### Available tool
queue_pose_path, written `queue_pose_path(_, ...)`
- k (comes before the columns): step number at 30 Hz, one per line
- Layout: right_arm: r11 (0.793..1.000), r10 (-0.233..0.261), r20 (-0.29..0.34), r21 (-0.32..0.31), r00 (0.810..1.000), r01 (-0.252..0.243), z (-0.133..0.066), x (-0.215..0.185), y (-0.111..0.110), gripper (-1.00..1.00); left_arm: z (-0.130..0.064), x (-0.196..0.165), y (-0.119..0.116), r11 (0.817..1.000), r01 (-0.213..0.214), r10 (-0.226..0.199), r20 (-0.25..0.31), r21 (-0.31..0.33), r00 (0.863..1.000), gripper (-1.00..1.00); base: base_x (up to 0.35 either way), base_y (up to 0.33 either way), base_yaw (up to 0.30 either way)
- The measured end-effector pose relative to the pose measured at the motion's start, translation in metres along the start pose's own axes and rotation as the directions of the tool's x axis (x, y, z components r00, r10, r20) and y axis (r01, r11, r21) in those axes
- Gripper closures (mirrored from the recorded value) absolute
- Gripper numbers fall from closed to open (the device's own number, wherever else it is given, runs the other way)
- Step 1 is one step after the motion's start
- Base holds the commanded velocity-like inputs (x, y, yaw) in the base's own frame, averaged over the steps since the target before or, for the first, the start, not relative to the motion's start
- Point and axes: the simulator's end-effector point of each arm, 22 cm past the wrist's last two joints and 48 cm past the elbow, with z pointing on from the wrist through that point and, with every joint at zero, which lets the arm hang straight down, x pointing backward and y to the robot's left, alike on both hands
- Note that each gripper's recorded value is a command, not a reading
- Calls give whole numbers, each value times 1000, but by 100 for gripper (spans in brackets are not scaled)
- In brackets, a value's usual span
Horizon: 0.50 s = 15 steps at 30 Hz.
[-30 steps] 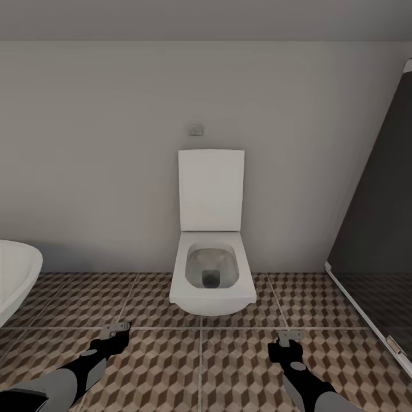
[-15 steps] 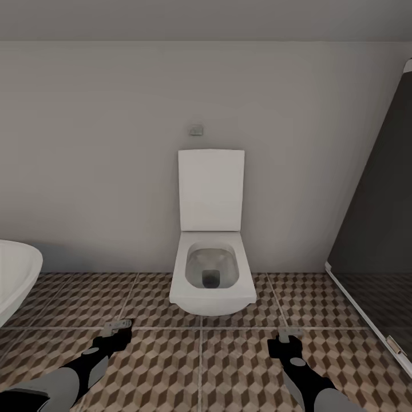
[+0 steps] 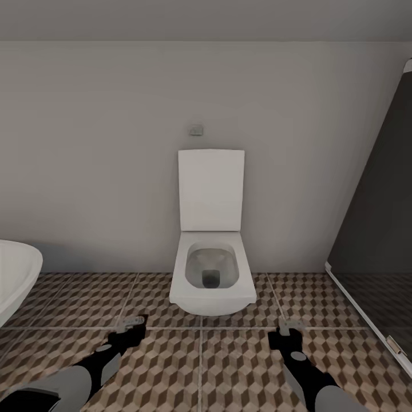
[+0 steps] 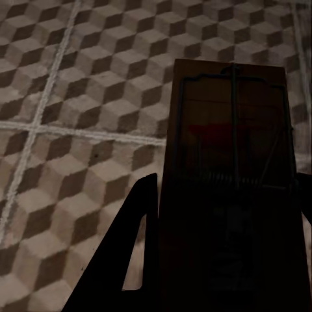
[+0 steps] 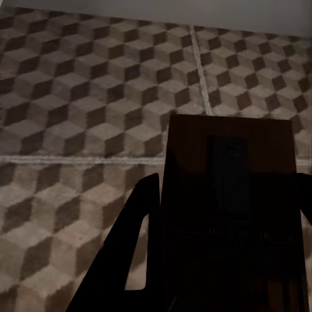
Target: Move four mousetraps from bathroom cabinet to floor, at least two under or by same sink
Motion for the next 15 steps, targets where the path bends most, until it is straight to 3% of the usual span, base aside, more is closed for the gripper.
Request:
queue_pose_path(9,1000,-2,16,2,1000,2,1,-8,-3,100,0,-1,-10,1000,4,-4,3,13,1000,100,0,-1,0)
queue_pose_path(15,1000,-3,16,3,1000,3,1,-8,-3,100,0,0,-11,1000,5,-5,2,14,1000,100,0,-167,0)
